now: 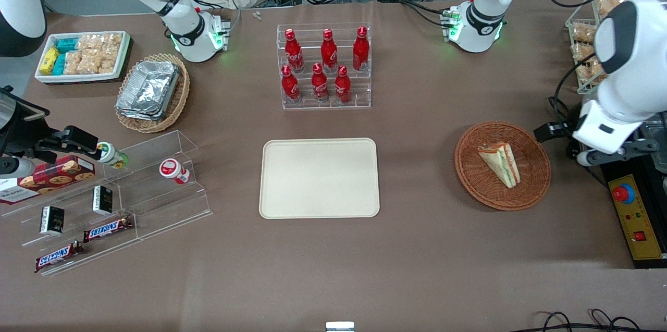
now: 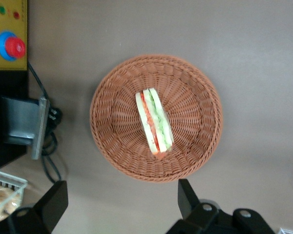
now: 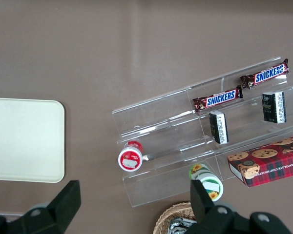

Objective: Place sandwich from basket to tray
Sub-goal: 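Move the left gripper over the wrapped sandwich in the wicker basket, then lower the left gripper and close it on the sandwich's wrapped edge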

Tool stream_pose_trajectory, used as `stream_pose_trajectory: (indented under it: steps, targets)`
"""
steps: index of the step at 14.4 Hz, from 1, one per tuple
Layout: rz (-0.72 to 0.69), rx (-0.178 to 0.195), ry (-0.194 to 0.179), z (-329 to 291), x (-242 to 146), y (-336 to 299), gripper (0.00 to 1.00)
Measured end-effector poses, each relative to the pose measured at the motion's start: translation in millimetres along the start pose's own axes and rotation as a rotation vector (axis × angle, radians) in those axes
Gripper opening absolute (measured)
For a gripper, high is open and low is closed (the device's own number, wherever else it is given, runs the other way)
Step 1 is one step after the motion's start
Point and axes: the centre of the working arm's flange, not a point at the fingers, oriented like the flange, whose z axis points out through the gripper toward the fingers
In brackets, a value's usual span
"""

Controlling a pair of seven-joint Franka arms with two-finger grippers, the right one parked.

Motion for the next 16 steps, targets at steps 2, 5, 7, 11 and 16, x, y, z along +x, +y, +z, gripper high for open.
stream_pose_trajectory:
  steps: [2,5,7,11,16]
  targets:
    - [-0.019,-0.014,-0.013,30,-10,2,1.00]
    - [-0.052,-0.065,-0.034,71,-18,3,1.00]
    - [-0.092,-0.093,-0.046,92,-21,2,1.00]
    - [-0.171,-0.114,-0.046,121,-16,4,1.00]
    - [-0.238,-0.125,-0.050,175,-11,10,1.00]
